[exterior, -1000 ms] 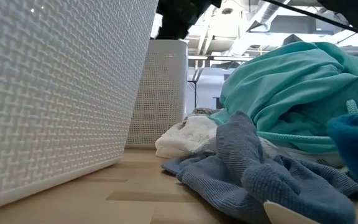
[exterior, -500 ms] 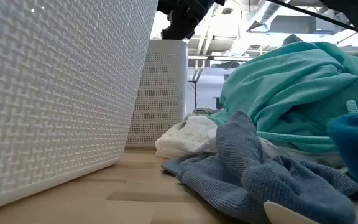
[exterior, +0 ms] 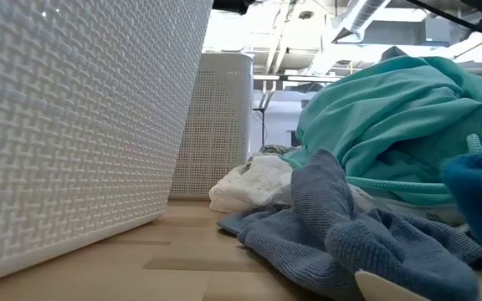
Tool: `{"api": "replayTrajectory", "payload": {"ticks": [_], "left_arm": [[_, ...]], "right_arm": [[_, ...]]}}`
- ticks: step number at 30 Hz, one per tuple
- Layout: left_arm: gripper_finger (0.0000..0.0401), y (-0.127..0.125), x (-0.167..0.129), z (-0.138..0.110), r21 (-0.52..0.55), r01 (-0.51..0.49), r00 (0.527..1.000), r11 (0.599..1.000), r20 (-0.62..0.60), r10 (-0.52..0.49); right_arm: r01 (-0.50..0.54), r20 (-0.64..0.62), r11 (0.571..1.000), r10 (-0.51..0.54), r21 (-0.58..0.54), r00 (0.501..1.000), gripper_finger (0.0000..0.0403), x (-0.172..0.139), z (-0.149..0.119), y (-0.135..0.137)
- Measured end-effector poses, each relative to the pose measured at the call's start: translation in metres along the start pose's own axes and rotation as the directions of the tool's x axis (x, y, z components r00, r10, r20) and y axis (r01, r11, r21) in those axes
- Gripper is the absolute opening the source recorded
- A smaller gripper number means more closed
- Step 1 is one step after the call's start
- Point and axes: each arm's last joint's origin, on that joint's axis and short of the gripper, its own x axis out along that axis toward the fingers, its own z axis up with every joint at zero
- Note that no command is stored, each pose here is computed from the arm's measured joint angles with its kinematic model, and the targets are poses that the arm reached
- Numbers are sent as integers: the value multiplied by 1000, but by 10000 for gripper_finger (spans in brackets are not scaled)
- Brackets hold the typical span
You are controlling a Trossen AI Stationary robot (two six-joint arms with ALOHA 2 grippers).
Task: Sort clothes
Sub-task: Put the white dress into the bottom white laundry bin
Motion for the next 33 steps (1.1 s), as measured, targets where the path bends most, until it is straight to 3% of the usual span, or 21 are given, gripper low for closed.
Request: {"api": "replayTrajectory", "payload": {"ticks": [3,6,10,13,16,23,29,33], "left_arm": [[80,1,5,0,-1,-13,1000,1000,-11,13],[80,1,7,0,-2,-17,1000,1000,-15,17],[80,1,7,0,-2,-17,1000,1000,-16,17],[80,1,7,-1,5,-17,1000,1000,-16,17],[80,2,7,-2,19,-16,1000,1000,-18,17],[80,2,7,-2,16,-15,1000,1000,-19,16],[80,2,7,-2,13,-14,1000,1000,-19,15],[80,2,7,-2,13,-13,1000,1000,-21,13]], "right_arm": [[33,-13,998,-32,51,999,195,1,-10,-17],[4,-83,995,5,104,997,186,-6,-24,-31],[-229,-122,949,259,216,958,177,-16,-43,-33],[-383,-156,880,436,282,886,175,-20,-51,-18],[-455,-261,839,531,300,807,175,-24,-58,3],[-476,-424,813,581,334,695,166,-36,-54,40],[-459,-479,820,573,342,666,164,-64,-31,71],[-447,-485,799,599,401,637,164,-83,-18,91]]}}
